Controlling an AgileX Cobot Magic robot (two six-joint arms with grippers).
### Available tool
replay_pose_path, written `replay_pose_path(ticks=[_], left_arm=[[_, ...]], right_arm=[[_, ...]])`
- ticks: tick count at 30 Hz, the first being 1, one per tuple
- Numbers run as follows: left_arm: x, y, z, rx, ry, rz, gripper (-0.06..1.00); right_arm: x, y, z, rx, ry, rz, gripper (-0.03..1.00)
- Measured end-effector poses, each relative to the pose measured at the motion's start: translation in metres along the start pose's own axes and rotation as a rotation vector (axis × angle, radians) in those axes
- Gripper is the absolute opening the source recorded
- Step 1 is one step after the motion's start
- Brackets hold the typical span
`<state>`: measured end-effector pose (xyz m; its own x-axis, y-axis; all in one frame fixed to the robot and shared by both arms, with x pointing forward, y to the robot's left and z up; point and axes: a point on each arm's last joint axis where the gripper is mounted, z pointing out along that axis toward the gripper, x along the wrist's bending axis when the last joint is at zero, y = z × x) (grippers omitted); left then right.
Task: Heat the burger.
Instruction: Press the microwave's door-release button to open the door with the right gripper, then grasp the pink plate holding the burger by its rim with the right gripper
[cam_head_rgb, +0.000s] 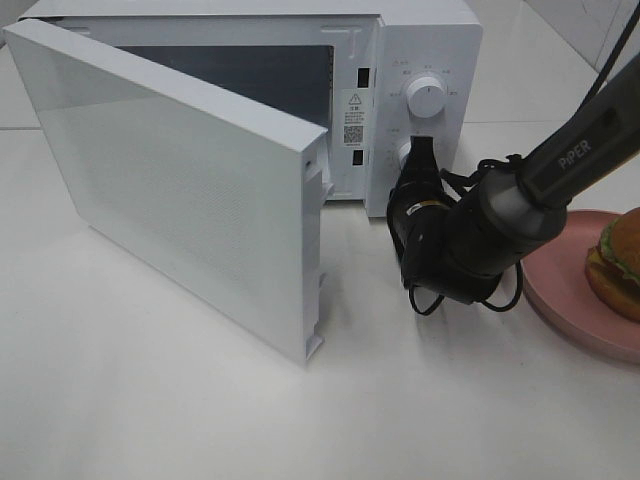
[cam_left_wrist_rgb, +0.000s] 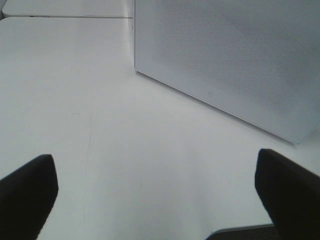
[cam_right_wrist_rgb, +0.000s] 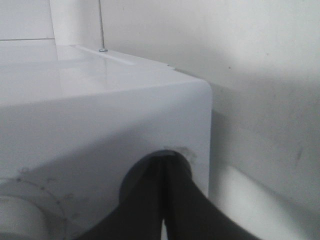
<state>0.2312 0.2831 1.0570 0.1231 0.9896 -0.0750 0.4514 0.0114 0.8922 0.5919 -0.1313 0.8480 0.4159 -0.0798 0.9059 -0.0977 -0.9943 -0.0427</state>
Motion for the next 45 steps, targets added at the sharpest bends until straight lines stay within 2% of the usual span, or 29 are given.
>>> replay_pose_path(ticks=[16, 27, 30, 36, 38, 39, 41, 43, 44, 45], left_arm=[[0.0, 0.0, 0.0, 0.0, 0.0, 0.0, 0.99], [0.0, 0.0, 0.0, 0.0, 0.0, 0.0, 0.99], [0.0, 0.0, 0.0, 0.0, 0.0, 0.0, 0.99], [0.0, 0.0, 0.0, 0.0, 0.0, 0.0, 0.99], [0.0, 0.0, 0.0, 0.0, 0.0, 0.0, 0.99], [0.0, 0.0, 0.0, 0.0, 0.0, 0.0, 0.99], [0.0, 0.0, 0.0, 0.0, 0.0, 0.0, 0.99], [0.0, 0.0, 0.0, 0.0, 0.0, 0.0, 0.99], [0.0, 0.0, 0.0, 0.0, 0.0, 0.0, 0.99], [0.0, 0.0, 0.0, 0.0, 0.0, 0.0, 0.99]], right_arm=[[0.009, 0.006, -0.008, 0.049, -0.051, -0.028, 0.02], [0.018, 0.02, -0.034, 0.105, -0.104, -0.079, 0.02], [0.017, 0.02, -0.046, 0.158, -0.183, -0.139, 0.02], [0.021, 0.021, -0.059, 0.211, -0.233, -0.229, 0.02], [0.029, 0.022, -0.07, 0.277, -0.277, -0.342, 0.02], [0.029, 0.022, -0.07, 0.277, -0.277, -0.342, 0.02], [0.037, 0.025, -0.078, 0.338, -0.302, -0.452, 0.02], [0.038, 0.026, -0.081, 0.363, -0.314, -0.497, 0.02], [0.041, 0.029, -0.086, 0.418, -0.339, -0.589, 0.02], [0.041, 0.029, -0.086, 0.418, -0.339, -0.589, 0.02]])
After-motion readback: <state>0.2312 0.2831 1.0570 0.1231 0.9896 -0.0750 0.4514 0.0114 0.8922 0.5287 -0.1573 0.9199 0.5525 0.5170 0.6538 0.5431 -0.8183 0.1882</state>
